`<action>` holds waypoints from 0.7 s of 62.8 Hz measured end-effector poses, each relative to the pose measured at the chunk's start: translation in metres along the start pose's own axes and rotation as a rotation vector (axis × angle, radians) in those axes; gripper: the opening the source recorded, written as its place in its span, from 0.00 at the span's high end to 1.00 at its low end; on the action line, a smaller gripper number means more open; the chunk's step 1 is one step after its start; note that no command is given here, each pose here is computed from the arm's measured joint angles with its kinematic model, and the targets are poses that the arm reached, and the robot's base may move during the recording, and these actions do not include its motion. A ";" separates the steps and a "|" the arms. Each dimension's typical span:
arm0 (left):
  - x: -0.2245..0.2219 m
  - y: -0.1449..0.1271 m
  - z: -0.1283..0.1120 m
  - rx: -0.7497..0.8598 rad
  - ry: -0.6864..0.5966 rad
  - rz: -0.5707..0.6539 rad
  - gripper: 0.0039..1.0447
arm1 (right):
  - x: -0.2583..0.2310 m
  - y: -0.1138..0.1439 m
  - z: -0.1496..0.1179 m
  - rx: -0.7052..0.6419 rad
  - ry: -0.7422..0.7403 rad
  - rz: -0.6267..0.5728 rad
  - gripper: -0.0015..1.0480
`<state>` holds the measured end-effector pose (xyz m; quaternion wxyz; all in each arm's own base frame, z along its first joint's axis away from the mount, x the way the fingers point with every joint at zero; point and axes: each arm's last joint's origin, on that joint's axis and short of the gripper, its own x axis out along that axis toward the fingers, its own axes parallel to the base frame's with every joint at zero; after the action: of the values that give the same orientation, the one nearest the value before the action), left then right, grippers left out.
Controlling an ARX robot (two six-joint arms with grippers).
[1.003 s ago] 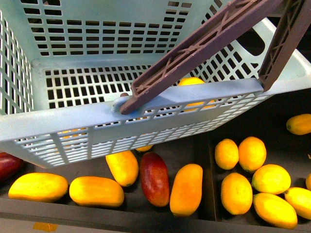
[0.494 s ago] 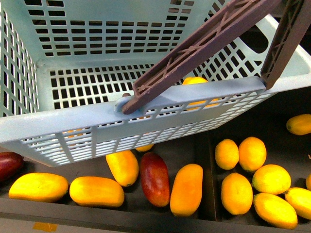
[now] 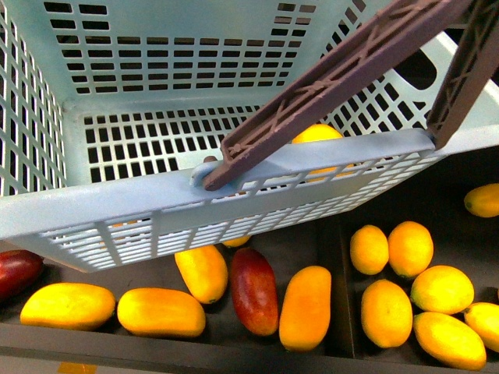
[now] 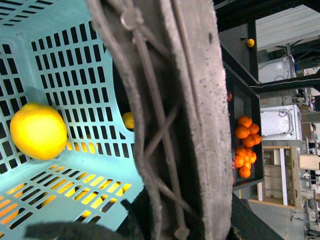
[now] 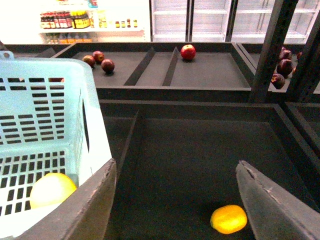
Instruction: Pick lemon and mango into basket
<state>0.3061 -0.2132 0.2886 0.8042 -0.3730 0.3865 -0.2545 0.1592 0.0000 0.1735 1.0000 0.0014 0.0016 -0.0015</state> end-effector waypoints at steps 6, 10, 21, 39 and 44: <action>0.001 -0.003 -0.004 0.011 0.020 -0.013 0.88 | 0.000 0.000 0.000 0.000 0.000 -0.003 0.08; 0.001 -0.003 -0.004 0.001 0.028 -0.018 0.88 | 0.000 0.000 0.000 0.000 0.000 -0.001 0.08; 0.000 -0.002 -0.002 0.004 0.008 -0.008 0.88 | 0.000 0.000 -0.001 0.000 0.002 0.000 0.08; 0.000 0.000 0.001 0.008 -0.008 0.003 0.88 | -0.001 0.000 0.000 0.000 -0.001 0.000 0.08; 0.000 0.000 0.001 0.008 -0.006 0.002 0.88 | 0.000 0.000 -0.001 0.000 0.002 0.001 0.08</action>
<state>0.3067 -0.2127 0.2892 0.8069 -0.3703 0.3835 -0.2543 0.1587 -0.0001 0.1728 1.0000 0.0014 0.0026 -0.0011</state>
